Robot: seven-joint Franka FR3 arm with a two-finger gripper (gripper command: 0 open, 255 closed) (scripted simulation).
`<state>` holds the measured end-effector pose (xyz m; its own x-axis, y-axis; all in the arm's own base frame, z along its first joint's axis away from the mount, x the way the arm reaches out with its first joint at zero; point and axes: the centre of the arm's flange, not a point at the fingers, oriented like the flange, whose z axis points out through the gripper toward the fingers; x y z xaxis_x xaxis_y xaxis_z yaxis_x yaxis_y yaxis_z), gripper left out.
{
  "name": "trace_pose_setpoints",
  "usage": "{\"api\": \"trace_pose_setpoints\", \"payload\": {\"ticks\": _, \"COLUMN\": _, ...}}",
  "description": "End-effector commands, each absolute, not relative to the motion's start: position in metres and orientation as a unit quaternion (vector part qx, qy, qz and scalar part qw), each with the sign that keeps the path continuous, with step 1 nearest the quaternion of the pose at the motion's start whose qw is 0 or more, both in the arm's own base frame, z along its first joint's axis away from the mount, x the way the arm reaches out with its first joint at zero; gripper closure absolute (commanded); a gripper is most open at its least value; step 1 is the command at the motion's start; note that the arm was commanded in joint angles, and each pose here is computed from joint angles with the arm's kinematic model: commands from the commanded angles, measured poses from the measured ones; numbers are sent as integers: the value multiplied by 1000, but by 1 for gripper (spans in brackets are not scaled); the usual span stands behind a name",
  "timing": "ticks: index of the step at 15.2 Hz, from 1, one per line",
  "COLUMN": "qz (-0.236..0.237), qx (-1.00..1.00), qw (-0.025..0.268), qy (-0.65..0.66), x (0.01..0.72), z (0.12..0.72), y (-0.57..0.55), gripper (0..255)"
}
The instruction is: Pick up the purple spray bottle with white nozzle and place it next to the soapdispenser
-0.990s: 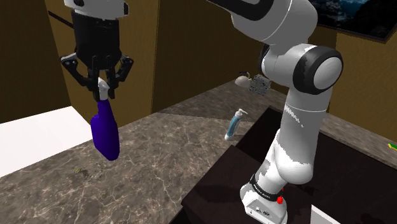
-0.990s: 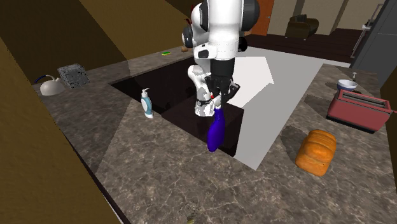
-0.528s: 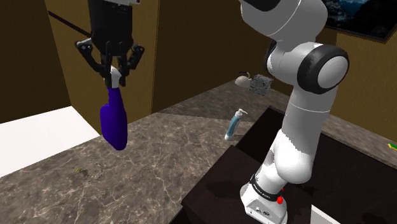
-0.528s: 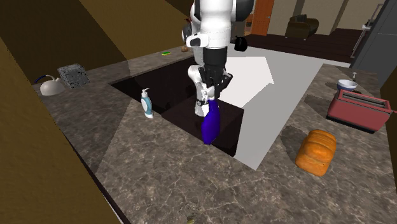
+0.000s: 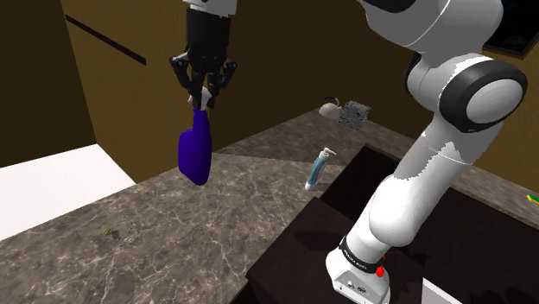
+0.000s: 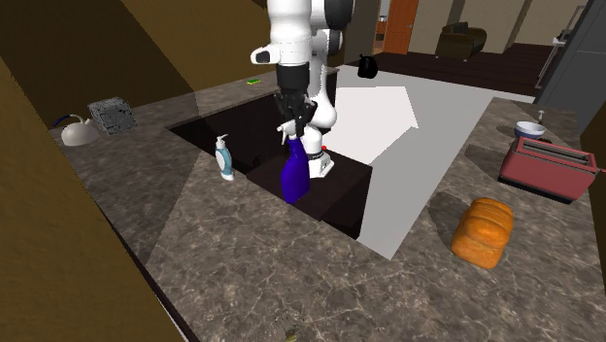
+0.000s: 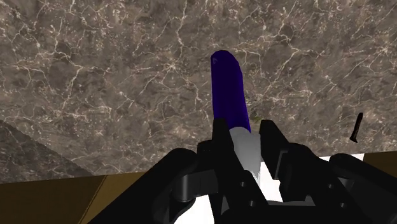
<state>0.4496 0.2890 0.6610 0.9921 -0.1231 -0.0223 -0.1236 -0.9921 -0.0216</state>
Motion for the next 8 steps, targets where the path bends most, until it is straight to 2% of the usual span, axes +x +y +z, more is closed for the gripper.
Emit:
{"api": "trace_pose_setpoints", "payload": {"ticks": 1, "qz": 11, "qx": -998, "qw": 12, "qy": 61, "x": 448, "z": 659, "y": 261, "gripper": 255}}
{"api": "trace_pose_setpoints", "payload": {"ticks": 8, "qz": 11, "qx": -998, "qw": 12, "qy": 61, "x": 445, "z": 659, "y": 169, "gripper": 255}}
